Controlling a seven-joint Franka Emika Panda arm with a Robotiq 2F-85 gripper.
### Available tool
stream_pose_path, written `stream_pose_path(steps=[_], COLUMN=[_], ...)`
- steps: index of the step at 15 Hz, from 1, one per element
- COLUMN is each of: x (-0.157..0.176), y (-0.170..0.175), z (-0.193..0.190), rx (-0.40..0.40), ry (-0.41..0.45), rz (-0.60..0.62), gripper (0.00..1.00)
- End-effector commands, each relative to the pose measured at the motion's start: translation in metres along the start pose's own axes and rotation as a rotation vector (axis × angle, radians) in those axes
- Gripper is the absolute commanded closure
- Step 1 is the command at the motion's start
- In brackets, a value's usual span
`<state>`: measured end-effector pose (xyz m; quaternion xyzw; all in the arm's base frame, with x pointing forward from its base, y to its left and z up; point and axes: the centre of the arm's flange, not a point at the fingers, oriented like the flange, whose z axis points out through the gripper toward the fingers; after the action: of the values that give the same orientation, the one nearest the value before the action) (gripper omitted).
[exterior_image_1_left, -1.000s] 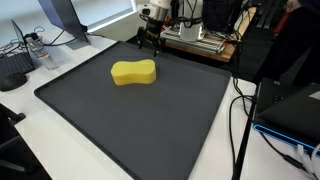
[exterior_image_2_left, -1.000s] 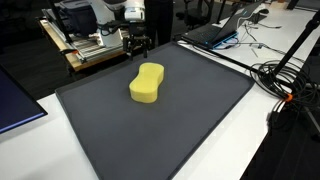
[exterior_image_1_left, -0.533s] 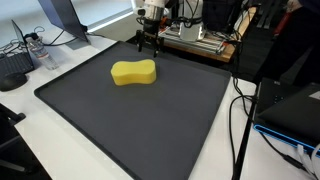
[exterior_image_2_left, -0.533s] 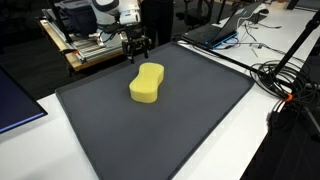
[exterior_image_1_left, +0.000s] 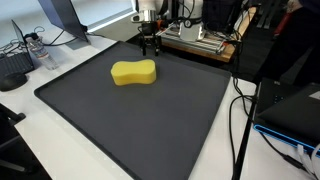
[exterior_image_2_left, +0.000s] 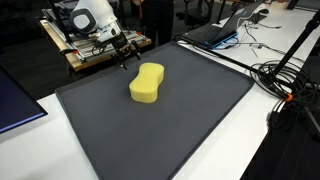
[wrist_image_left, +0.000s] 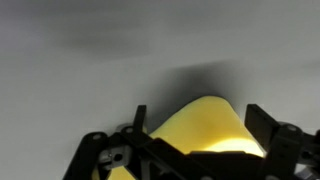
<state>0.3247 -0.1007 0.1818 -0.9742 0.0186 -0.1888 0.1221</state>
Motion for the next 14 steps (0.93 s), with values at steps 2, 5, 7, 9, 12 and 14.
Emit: stream_pose_path(steps=[2,5,7,9,12,14], x=[0.048,0.066,0.082,0.099,0.126,0.144], y=[0.035,0.046,0.058,0.072,0.095,0.102], z=[-0.062,-0.077,-0.086,-0.095,-0.105,-0.11], rx=[0.174,0.231,0.227,0.209,0.163,0.139], ry=[0.039,0.099,0.155,0.192,0.227,0.238], rz=[0.115,0.241,0.342,0.435,0.548,0.596], gripper=[0.0,0.0,0.0,0.0,0.0,0.0])
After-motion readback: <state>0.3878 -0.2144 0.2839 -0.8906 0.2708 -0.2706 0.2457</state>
